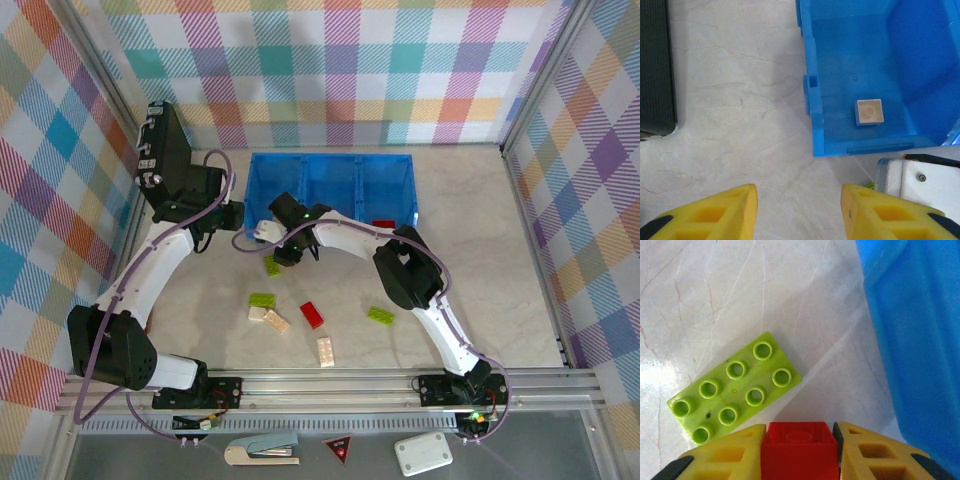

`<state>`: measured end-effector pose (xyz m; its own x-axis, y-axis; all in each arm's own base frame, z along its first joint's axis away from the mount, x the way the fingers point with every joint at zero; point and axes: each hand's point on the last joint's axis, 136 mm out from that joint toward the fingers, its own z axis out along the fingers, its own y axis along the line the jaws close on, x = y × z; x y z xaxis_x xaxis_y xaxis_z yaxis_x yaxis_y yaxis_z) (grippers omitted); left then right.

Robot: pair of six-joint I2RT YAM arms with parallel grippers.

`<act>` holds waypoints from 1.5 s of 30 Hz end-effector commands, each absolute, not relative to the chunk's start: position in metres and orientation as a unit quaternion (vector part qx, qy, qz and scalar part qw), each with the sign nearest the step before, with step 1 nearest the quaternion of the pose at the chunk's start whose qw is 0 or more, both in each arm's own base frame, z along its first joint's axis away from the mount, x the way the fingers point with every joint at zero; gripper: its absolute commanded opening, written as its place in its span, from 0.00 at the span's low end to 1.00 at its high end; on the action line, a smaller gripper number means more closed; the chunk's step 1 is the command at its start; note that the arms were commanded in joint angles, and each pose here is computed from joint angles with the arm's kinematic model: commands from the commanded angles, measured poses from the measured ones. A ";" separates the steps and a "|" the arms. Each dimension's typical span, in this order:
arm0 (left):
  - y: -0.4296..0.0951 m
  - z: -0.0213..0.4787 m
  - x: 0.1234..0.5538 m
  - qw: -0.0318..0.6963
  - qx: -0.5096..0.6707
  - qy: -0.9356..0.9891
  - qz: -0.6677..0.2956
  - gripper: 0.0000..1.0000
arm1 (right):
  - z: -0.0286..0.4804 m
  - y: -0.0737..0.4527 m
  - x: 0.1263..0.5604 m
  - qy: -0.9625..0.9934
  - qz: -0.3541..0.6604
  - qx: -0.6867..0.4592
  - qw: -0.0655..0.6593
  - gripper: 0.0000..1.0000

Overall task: Sort the legos into containers by color
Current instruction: Pick up the lego from the center of the table, then place the lego in the container.

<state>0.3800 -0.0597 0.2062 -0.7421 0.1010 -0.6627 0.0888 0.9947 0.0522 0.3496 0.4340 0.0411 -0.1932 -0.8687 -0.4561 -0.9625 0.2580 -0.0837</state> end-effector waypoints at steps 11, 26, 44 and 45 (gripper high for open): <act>-0.064 0.212 0.381 0.363 0.051 0.930 -0.014 0.48 | 0.098 0.392 0.320 0.822 0.121 -0.519 0.201 0.29; -0.083 0.213 0.384 0.342 0.040 0.936 -0.069 0.48 | 0.141 0.306 0.303 0.899 0.142 -0.369 0.187 0.28; -0.110 0.200 0.380 0.297 0.007 0.948 -0.112 0.47 | 0.176 0.198 0.373 0.955 0.154 -0.127 0.220 0.24; -0.110 0.199 0.380 0.296 0.004 0.949 -0.112 0.48 | 0.176 0.195 0.379 0.956 0.155 -0.114 0.220 0.24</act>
